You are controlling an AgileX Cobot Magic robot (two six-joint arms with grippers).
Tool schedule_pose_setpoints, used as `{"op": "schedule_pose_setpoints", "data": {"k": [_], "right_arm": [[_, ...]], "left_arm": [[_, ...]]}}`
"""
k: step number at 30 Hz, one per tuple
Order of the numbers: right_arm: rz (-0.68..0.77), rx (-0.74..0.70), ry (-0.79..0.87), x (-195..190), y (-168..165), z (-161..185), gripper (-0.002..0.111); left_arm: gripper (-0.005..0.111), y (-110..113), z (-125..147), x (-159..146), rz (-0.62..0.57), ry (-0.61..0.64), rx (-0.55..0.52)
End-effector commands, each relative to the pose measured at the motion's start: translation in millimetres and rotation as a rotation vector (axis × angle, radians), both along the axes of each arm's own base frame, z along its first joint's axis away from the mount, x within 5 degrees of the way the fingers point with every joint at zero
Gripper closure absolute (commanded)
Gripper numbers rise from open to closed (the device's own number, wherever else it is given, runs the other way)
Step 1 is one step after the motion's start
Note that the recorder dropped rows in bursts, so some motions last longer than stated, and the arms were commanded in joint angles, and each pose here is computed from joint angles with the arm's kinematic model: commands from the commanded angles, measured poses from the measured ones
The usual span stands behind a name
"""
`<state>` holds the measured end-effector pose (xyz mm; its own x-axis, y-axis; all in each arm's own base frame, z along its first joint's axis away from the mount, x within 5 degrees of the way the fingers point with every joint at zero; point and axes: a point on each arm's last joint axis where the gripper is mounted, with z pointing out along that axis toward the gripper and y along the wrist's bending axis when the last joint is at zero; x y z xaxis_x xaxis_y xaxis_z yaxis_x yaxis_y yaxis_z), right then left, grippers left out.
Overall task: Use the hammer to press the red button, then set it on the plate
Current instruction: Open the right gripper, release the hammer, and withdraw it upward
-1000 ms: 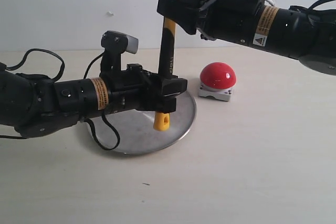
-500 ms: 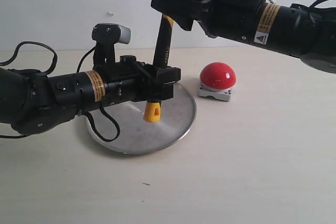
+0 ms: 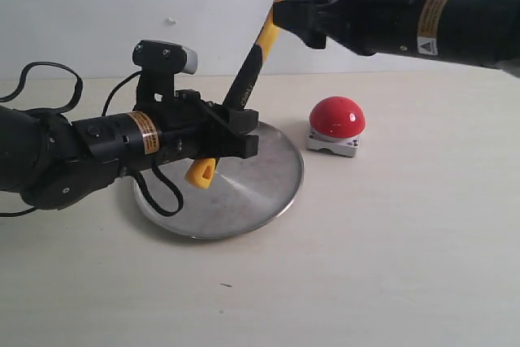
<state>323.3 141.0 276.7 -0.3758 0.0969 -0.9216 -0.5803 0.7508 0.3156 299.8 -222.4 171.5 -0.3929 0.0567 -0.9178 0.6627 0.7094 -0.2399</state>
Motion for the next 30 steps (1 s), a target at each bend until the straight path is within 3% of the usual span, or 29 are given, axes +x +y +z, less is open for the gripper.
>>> {"op": "schedule_pose_setpoints", "data": {"k": [1, 6, 11, 16, 22, 30], "right_arm": [[-0.21, -0.174, -0.057, -12, -28, 33, 0.035], [-0.359, -0.271, -0.124, -40, -53, 64, 0.035], [-0.341, -0.252, -0.184, -71, -61, 73, 0.042], [-0.335, -0.257, -0.238, -105, -70, 74, 0.058], [-0.328, -0.278, -0.236, -140, -81, 52, 0.081], [-0.273, -0.247, -0.283, -181, -88, 26, 0.108]], "left_arm": [[0.107, -1, 16, 2, -0.002, -0.07, -0.064], [0.107, 0, 11, 2, 0.01, -0.038, -0.018], [0.107, 1, 8, 5, 0.026, 0.008, 0.073], [0.107, -6, 14, 12, 0.024, 0.026, 0.199], [0.107, -31, 29, 8, -0.034, -0.023, 0.202], [0.107, -56, 19, 12, -0.069, -0.011, 0.269]]}}
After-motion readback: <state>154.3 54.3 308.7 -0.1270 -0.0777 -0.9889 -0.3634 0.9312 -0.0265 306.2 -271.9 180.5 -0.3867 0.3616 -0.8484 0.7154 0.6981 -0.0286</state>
